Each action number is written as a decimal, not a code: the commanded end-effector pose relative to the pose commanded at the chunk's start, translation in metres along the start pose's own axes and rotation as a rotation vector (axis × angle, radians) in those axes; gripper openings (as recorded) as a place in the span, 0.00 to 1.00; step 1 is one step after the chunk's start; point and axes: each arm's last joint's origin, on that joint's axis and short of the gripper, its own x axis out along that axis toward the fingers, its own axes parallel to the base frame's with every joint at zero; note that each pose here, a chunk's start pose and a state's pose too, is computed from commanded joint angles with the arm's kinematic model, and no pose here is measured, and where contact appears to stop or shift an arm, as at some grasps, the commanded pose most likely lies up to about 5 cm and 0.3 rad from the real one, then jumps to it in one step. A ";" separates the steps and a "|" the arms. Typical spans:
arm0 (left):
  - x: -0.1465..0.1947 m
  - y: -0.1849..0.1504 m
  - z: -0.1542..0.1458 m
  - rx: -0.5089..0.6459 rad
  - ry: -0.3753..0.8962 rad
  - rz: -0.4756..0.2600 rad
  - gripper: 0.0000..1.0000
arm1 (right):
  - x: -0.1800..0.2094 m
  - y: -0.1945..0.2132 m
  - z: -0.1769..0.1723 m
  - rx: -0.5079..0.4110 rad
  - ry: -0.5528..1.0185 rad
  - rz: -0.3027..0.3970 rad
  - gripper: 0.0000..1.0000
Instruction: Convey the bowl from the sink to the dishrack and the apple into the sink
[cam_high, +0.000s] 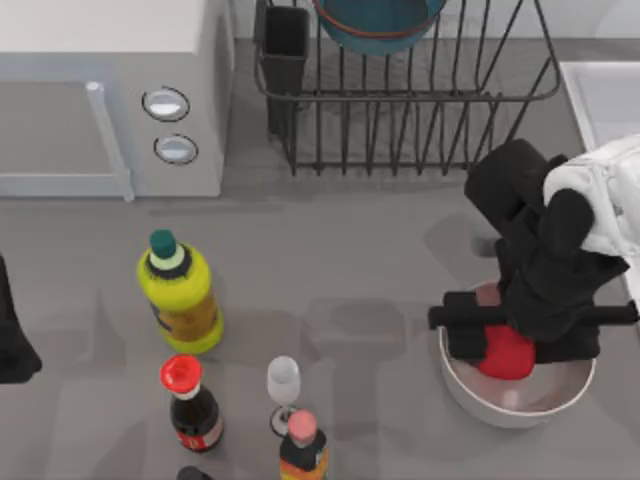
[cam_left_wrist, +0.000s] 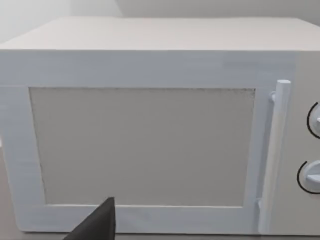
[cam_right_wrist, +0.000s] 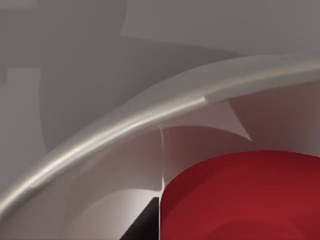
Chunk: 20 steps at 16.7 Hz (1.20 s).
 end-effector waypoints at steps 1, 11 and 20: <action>0.000 0.000 0.000 0.000 0.000 0.000 1.00 | 0.000 0.000 0.000 0.000 0.000 0.000 0.00; 0.000 0.000 0.000 0.000 0.000 0.000 1.00 | -0.053 0.007 -0.004 -0.017 -0.052 0.031 0.00; 0.000 0.000 0.000 0.000 0.000 0.000 1.00 | -0.136 0.005 -0.007 -0.023 -0.055 0.029 0.00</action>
